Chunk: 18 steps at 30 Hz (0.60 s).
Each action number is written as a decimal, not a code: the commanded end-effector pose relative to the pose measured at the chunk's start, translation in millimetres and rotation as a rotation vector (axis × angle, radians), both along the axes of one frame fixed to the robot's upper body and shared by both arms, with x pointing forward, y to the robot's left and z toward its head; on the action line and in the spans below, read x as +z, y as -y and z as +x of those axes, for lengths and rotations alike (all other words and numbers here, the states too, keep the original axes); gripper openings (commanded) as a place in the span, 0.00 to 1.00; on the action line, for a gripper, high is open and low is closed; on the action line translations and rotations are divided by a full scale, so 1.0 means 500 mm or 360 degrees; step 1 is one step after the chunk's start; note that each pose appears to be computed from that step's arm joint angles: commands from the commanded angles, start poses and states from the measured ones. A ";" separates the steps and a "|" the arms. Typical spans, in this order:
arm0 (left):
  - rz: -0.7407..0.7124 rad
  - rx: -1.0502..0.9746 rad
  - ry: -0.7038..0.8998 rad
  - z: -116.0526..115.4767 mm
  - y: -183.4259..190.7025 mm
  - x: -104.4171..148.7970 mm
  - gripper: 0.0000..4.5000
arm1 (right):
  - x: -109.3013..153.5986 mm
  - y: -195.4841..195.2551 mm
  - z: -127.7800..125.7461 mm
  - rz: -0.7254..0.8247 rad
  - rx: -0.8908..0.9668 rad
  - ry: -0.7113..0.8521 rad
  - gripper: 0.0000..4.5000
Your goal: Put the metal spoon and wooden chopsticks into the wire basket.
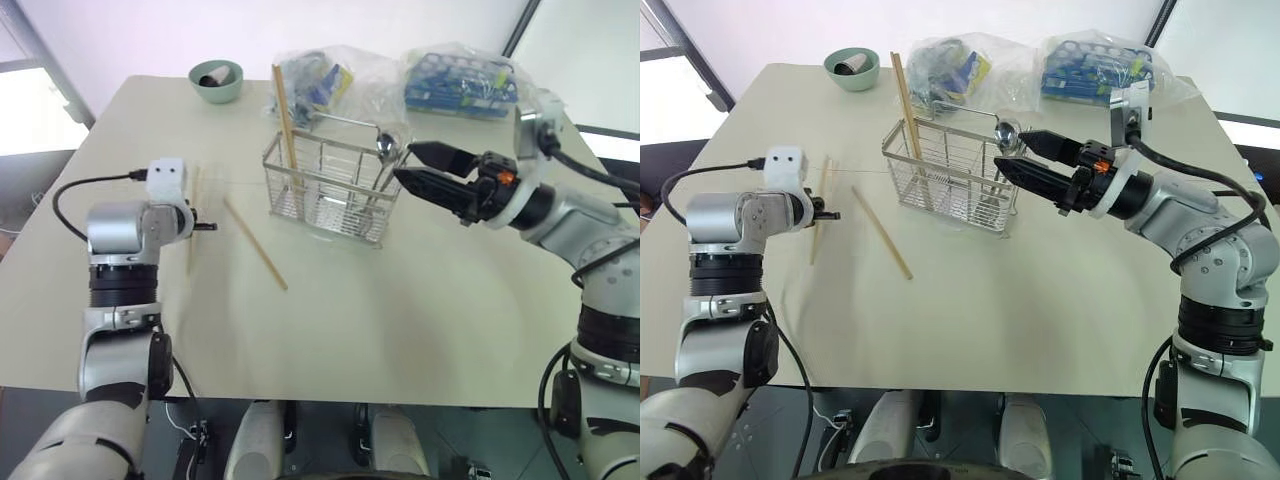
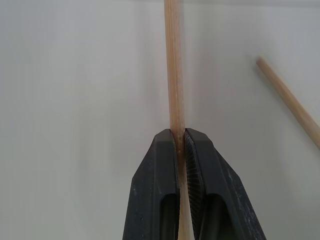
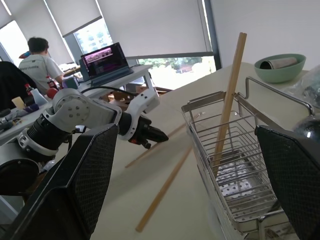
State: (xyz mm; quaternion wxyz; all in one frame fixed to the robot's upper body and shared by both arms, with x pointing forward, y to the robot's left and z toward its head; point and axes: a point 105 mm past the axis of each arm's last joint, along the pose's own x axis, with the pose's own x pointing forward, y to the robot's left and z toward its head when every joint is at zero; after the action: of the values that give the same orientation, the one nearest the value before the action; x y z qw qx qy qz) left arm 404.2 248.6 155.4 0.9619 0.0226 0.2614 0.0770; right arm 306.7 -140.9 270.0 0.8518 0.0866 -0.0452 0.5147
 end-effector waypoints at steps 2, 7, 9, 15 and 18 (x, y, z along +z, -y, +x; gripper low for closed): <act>-0.0091 0.0145 0.0454 0.025 -0.042 0.112 0.01 | 0.033 0.008 -0.021 -0.0001 0.0007 0.0104 1.00; -0.0540 0.0028 0.1402 0.015 -0.019 0.347 0.01 | 0.034 0.012 -0.017 -0.0003 -0.0021 0.0081 1.00; -0.0749 -0.0155 0.1703 -0.015 0.014 0.429 0.01 | 0.033 0.011 -0.017 -0.0014 -0.0025 0.0076 1.00; -0.1121 -0.0604 0.1934 -0.059 0.136 0.534 0.01 | 0.037 0.012 -0.016 -0.0015 -0.0041 0.0067 1.00; -0.1094 -0.0709 0.1868 -0.051 0.190 0.520 0.01 | 0.038 0.013 -0.015 -0.0007 -0.0055 0.0066 1.00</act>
State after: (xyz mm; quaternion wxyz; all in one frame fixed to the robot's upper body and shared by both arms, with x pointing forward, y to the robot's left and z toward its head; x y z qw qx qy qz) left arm 386.3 169.8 406.6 0.8942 -0.2911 -0.2861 -0.1837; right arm 307.4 -147.8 270.6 0.8642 0.0877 -0.0296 0.4946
